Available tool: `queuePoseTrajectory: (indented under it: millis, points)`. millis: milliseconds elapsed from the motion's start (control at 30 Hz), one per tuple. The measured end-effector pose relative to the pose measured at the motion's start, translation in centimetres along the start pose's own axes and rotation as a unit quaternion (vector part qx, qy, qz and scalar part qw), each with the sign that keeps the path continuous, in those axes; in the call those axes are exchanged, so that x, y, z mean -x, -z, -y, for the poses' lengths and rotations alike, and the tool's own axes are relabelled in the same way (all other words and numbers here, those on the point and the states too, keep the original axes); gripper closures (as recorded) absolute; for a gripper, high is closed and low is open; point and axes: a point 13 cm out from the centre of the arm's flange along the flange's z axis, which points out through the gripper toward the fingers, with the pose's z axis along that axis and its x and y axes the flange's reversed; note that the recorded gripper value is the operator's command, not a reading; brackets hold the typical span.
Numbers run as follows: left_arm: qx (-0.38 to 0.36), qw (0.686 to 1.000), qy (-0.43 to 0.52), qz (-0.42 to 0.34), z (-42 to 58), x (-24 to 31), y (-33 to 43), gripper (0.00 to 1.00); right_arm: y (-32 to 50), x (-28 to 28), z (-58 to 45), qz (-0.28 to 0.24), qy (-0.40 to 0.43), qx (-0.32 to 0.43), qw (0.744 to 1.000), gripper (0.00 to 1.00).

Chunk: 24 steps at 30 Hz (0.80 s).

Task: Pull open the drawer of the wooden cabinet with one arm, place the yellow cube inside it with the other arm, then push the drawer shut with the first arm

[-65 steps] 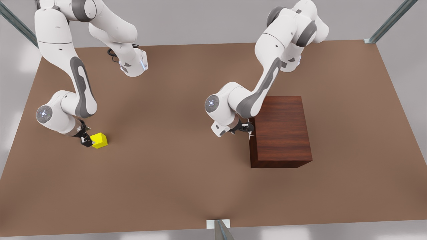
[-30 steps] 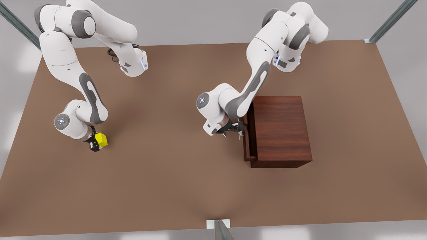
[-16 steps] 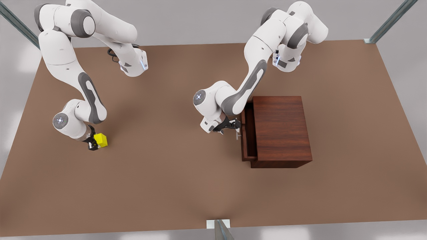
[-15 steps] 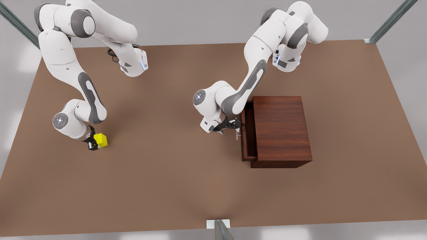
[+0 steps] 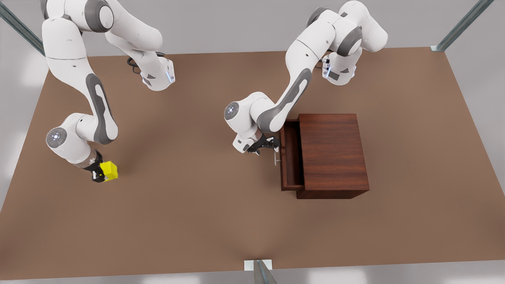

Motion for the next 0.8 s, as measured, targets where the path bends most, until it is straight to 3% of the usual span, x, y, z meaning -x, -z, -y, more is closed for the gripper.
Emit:
queuePoseTrajectory:
  millis: [333,800]
  points:
    - [-0.009,1.000,0.019,0.003,0.8,-0.2,0.7,0.00,13.1,0.5,-8.2,-0.004,0.012,0.008,1.000,0.31]
    - [-0.022,0.999,0.045,0.013,2.2,-0.4,2.0,0.00,14.9,-2.4,-7.5,-0.038,0.005,-0.057,0.998,0.31]
